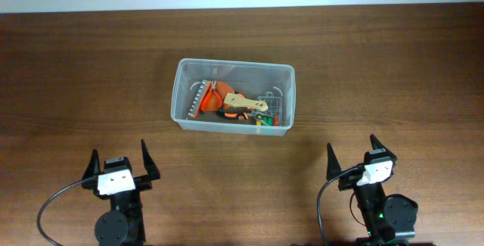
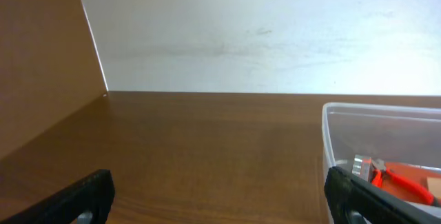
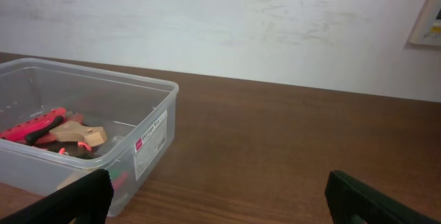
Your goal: Pack container
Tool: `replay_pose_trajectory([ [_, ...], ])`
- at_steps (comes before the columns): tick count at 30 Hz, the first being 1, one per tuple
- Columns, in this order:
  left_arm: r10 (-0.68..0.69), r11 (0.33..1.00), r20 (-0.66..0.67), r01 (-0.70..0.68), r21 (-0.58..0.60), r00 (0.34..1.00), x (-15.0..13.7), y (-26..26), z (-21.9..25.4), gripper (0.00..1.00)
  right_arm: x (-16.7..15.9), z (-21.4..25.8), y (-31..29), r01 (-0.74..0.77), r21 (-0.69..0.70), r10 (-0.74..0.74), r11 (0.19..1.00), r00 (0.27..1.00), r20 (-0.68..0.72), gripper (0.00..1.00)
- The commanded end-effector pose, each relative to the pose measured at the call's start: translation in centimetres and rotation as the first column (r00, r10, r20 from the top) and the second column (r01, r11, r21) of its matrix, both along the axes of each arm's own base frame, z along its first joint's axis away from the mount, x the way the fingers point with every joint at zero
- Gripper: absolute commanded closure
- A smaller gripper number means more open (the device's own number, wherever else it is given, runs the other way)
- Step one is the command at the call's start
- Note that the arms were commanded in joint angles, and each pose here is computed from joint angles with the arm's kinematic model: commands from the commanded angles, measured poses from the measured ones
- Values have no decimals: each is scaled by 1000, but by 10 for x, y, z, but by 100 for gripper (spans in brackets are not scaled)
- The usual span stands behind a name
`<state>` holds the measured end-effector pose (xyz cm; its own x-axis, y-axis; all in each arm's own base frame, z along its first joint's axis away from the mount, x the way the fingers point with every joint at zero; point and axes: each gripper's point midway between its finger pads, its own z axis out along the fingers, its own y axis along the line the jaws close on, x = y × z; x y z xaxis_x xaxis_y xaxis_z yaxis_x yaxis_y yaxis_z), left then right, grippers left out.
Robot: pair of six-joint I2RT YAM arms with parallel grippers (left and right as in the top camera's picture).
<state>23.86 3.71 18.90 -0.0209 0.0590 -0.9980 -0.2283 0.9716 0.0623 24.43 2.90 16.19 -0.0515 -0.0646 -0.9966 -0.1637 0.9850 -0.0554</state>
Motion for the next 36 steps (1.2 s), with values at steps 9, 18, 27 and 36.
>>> replay_pose_trajectory([
  [9,51,996,38,-49,-72,998,-1,8,0,1,-1,-2,4,-20,-6,20,1000,1000,3,1],
  [18,51,996,-22,-52,-66,998,-2,8,-14,1,-1,-2,4,-20,-6,20,1000,1000,3,1],
  [27,51,997,-89,-57,-60,995,-3,8,-30,1,-1,-2,4,-20,-6,20,1000,1000,3,2],
  [36,52,997,-89,-57,-60,995,-3,8,-30,1,-1,-2,4,-20,-6,20,1000,1000,3,1],
])
